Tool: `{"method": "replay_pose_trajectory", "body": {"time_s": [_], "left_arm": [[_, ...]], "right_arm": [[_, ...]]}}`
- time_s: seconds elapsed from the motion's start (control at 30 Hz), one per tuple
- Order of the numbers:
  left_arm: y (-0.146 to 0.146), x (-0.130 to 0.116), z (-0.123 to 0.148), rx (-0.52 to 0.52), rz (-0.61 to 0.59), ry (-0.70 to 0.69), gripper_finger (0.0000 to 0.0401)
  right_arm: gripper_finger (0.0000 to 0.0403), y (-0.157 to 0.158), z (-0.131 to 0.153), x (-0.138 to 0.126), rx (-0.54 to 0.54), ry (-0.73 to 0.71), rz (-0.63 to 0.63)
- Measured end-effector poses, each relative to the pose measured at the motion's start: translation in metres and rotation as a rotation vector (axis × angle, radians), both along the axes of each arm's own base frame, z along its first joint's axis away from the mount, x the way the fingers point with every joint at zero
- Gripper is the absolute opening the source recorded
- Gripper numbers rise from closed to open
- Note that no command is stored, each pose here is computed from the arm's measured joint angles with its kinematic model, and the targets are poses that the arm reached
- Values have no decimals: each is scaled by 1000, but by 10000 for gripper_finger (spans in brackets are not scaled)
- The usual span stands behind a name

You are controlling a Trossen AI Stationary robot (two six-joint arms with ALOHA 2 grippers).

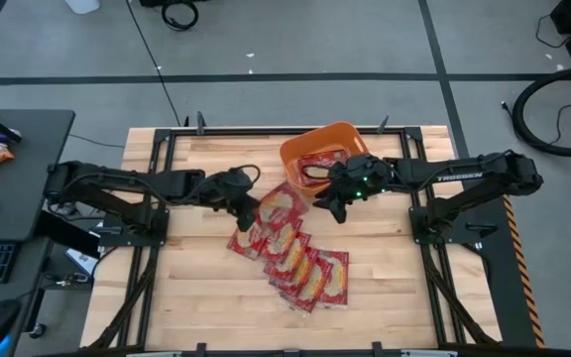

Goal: Sort popcorn bags into baskets
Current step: Put the red popcorn bag into the orange bin

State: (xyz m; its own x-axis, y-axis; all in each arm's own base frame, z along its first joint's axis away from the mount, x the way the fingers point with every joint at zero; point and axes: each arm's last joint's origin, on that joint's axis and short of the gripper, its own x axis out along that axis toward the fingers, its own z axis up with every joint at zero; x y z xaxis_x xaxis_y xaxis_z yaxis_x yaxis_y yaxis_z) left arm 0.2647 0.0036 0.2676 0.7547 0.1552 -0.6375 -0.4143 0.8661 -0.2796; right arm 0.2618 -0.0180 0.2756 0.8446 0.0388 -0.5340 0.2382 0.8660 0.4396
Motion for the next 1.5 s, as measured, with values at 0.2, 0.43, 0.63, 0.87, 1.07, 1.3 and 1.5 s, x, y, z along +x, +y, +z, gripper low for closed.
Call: {"method": "replay_pose_trajectory", "body": {"time_s": [0.2, 0.43, 0.63, 0.87, 1.07, 1.3, 1.5], "left_arm": [[2, 4, 16, 58, 10, -38, 1], [4, 7, 28, 88, 28, -85, 1], [4, 10, 34, 111, 41, -155, 1], [5, 13, 38, 130, 55, -204, 13], [5, 13, 38, 168, 41, -196, 30], [7, 6, 39, 122, 94, -174, 93], [1, 0, 33, 84, 94, -103, 128]], "right_arm": [[214, -5, 4, 4, 38, -57, -38], [242, -10, 7, 3, 79, -82, -34], [218, -13, 15, 7, -40, -173, -82], [134, -18, 19, 8, -134, -215, -96], [30, -18, 19, 8, -136, -212, -76], [35, -24, 17, -7, -109, -111, -155], [35, -49, 29, -44, -91, -53, -337]]}}
